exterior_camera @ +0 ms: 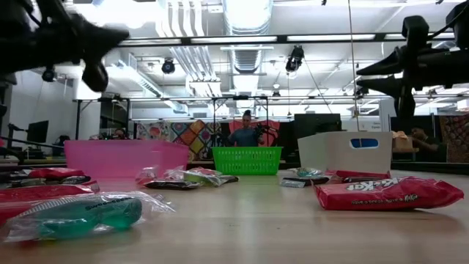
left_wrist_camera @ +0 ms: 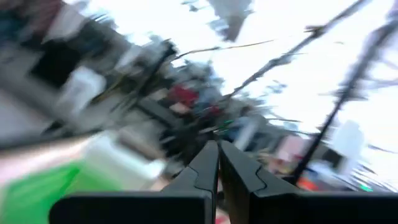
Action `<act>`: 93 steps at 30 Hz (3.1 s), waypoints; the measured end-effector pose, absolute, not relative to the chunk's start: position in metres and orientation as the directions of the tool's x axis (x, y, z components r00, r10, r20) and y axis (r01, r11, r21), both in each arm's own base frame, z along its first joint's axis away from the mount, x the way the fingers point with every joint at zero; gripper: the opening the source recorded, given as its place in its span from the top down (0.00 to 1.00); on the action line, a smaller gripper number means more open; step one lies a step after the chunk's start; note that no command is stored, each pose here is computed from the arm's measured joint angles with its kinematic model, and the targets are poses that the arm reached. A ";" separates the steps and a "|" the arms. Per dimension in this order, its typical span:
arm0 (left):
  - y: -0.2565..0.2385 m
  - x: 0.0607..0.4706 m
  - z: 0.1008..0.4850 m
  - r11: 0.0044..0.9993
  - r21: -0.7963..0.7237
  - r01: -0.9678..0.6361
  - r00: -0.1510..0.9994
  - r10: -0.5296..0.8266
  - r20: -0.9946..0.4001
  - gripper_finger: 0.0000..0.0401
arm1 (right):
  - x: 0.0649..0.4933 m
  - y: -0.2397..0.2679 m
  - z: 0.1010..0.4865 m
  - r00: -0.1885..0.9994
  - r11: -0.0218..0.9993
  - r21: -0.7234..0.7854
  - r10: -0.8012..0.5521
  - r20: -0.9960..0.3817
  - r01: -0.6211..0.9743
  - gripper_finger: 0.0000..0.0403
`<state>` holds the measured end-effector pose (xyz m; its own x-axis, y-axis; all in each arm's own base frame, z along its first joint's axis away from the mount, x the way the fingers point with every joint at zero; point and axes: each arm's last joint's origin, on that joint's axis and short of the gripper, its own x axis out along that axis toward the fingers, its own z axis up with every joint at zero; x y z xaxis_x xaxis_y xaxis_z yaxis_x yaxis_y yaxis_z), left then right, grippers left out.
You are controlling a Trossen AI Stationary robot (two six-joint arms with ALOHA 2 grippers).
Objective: Sort candy
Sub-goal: Put the red chocolate bar into the pink bin
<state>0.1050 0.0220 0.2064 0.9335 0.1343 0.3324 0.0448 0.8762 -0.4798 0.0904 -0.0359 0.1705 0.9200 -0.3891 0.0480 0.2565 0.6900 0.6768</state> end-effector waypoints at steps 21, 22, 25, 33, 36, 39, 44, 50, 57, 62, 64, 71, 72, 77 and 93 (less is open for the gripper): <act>0.030 0.162 0.246 0.753 -0.652 -0.082 0.996 0.088 -0.024 1.00 | 0.103 -0.037 0.214 0.958 0.843 0.499 -0.276 0.079 0.202 0.77; 0.031 0.166 0.242 0.721 -0.679 -0.135 0.990 0.077 -0.115 1.00 | 0.106 -0.038 0.214 0.958 0.838 0.491 -0.286 0.027 0.236 0.77; 0.028 0.170 0.230 0.641 -0.692 -0.332 0.903 0.003 -0.431 1.00 | 0.113 -0.043 0.209 0.933 0.800 0.481 -0.331 -0.143 0.358 0.77; 0.014 0.168 0.217 0.496 -0.525 -0.691 0.579 -0.055 -0.814 1.00 | 0.128 -0.052 0.210 0.851 0.731 0.441 -0.413 -0.324 0.522 0.77; 0.008 0.170 0.219 0.406 -0.523 -0.750 0.532 -0.101 -0.841 1.00 | 0.133 -0.054 0.213 0.845 0.727 0.437 -0.410 -0.342 0.530 0.77; -0.001 0.175 0.224 0.344 -0.537 -0.771 0.520 -0.147 -0.841 1.00 | 0.137 -0.055 0.215 0.839 0.724 0.433 -0.408 -0.360 0.538 0.77; -0.016 0.186 0.232 0.322 -0.520 -0.792 0.511 -0.119 -0.852 1.00 | 0.142 -0.057 0.217 0.829 0.715 0.431 -0.403 -0.388 0.550 0.77; -0.032 0.188 0.208 0.389 -0.296 -0.872 0.286 -0.085 -0.955 1.00 | 0.146 -0.059 0.213 0.811 0.729 0.389 -0.396 -0.431 0.563 0.77; -0.041 0.186 0.194 0.468 -0.064 -0.881 0.039 -0.062 -0.997 1.00 | 0.148 -0.058 0.213 0.822 0.719 0.429 -0.364 -0.438 0.547 0.77; -0.047 0.196 0.198 0.537 -0.056 -0.842 0.063 -0.005 -0.998 1.00 | 0.149 -0.059 0.220 0.833 0.709 0.455 -0.367 -0.415 0.539 0.77; -0.049 0.199 0.196 0.542 -0.034 -0.840 0.056 0.025 -0.998 1.00 | 0.150 -0.058 0.221 0.837 0.713 0.458 -0.359 -0.412 0.531 0.77; -0.052 0.210 0.185 0.526 -0.024 -0.850 0.045 0.026 -0.999 0.93 | 0.151 -0.059 0.228 0.844 0.728 0.446 -0.360 -0.398 0.521 0.77; -0.052 0.212 0.182 0.521 -0.023 -0.854 0.042 0.025 -0.999 0.91 | 0.151 -0.059 0.228 0.845 0.729 0.447 -0.360 -0.396 0.519 0.77; -0.054 0.217 0.172 0.512 0.008 -0.859 0.002 0.020 -1.000 0.74 | 0.152 -0.057 0.232 0.867 0.750 0.459 -0.311 -0.390 0.476 0.77; -0.054 0.226 0.150 0.519 0.109 -0.848 -0.043 0.138 -0.990 0.54 | 0.152 -0.056 0.232 0.875 0.789 0.428 -0.269 -0.403 0.440 0.77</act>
<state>0.2264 -0.0537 0.1501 -0.0427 0.1375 -0.9896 -0.8478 0.5191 0.1087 0.1518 -0.0560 0.2315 0.8748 -0.2687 -0.4031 0.4399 0.7893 0.4284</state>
